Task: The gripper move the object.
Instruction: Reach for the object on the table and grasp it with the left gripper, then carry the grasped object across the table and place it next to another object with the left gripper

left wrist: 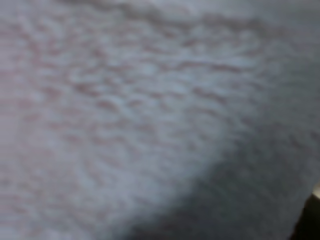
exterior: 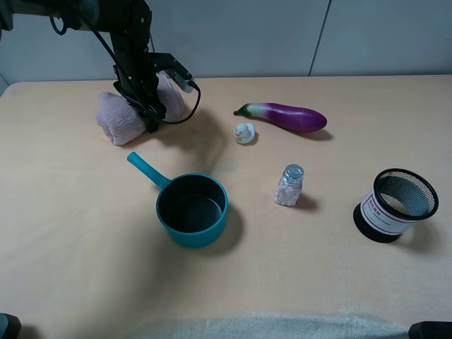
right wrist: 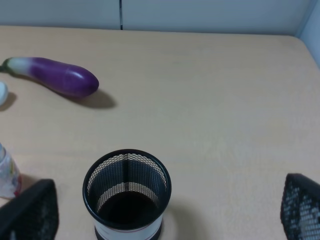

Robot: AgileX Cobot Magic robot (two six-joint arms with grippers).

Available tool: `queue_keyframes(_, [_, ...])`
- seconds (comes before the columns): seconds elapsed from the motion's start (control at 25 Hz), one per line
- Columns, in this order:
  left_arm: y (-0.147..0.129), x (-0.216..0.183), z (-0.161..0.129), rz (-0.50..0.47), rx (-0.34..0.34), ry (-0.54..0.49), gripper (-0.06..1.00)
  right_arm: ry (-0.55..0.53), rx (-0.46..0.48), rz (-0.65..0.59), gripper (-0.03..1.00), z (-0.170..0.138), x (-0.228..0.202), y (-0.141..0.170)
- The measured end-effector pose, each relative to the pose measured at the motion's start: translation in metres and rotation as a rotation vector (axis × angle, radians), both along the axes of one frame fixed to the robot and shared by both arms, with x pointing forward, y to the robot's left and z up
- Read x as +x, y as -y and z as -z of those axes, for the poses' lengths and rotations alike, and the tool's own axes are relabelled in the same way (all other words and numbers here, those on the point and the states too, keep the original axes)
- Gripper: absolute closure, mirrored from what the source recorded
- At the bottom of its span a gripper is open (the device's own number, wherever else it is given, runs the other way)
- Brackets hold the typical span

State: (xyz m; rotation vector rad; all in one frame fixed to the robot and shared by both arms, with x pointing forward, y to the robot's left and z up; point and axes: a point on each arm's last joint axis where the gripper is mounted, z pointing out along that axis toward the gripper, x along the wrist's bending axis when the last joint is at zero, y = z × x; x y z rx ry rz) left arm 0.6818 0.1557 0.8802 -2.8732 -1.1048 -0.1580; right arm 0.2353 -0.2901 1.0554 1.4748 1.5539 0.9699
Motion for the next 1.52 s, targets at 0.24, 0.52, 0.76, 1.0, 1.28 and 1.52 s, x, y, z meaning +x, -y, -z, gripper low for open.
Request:
queue_keyframes(0.24, [-0.001,0.0,0.0,-0.006,0.005,0.001,0.38,0.0,0.0,0.0,0.29,0.0,0.0,0.0])
queue_keyframes(0.52, [-0.001,0.0,0.0,-0.035,0.006,-0.002,0.42,0.0,0.0,0.0,0.29,0.0,0.0,0.0])
queue_keyframes(0.76, [-0.001,0.0,-0.001,-0.049,0.007,-0.005,0.43,0.0,0.0,0.0,0.29,0.0,0.0,0.0])
queue_keyframes(1.0, [0.0,-0.001,-0.014,-0.063,-0.005,-0.004,0.43,-0.001,0.0,0.0,0.29,0.0,0.0,0.0])
queue_keyframes(1.28, [0.011,0.004,-0.063,-0.076,-0.059,0.075,0.44,-0.001,0.0,0.0,0.29,0.0,0.0,0.0])
queue_keyframes(1.52, [0.036,0.005,-0.1,-0.036,-0.089,0.132,0.44,-0.001,0.0,0.0,0.29,0.0,0.0,0.0])
